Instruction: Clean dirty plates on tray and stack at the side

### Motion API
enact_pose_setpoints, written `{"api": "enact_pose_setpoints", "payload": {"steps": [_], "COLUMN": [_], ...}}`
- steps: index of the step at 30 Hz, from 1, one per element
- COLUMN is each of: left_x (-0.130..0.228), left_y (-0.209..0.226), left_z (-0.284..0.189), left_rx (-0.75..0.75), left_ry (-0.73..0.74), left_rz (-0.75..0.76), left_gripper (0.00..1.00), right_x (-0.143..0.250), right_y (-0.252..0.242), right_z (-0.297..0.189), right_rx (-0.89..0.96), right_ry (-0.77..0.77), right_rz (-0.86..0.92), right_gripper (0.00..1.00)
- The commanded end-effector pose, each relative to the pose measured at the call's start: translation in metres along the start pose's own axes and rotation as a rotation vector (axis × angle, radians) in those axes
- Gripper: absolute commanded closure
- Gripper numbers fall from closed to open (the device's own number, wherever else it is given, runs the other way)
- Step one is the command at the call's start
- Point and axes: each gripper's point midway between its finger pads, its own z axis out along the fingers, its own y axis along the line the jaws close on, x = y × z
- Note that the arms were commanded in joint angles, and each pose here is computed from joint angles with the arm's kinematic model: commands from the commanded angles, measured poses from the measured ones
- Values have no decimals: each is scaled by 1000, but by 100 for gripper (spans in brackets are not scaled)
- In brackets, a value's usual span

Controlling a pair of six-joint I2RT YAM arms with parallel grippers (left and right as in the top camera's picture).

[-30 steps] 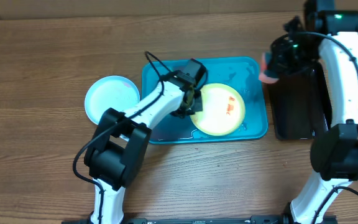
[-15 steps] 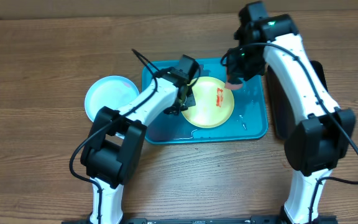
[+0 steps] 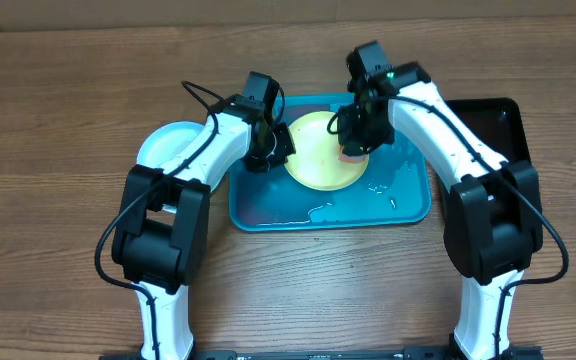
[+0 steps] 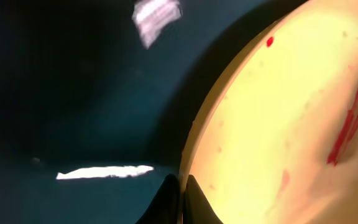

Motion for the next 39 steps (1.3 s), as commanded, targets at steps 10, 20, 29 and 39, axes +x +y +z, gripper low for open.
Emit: {"api": "enact_pose_setpoints", "payload": {"steps": [10, 20, 29, 39], "left_x": [13, 16, 15, 16], "left_y": [-15, -4, -5, -6], "left_z": [2, 2, 2, 2], "left_rx": [30, -24, -21, -18], "left_ry": [37, 39, 36, 41], "left_rz": [57, 53, 54, 68], "left_gripper": [96, 96, 96, 96], "right_x": [14, -7, 15, 37], "right_y": [-20, -67, -41, 43], "right_z": [56, 43, 44, 54], "right_rx": [37, 98, -27, -119], "right_ry": [64, 40, 148, 142], "right_rz": [66, 142, 119, -52], "right_gripper": [96, 96, 96, 96]}}
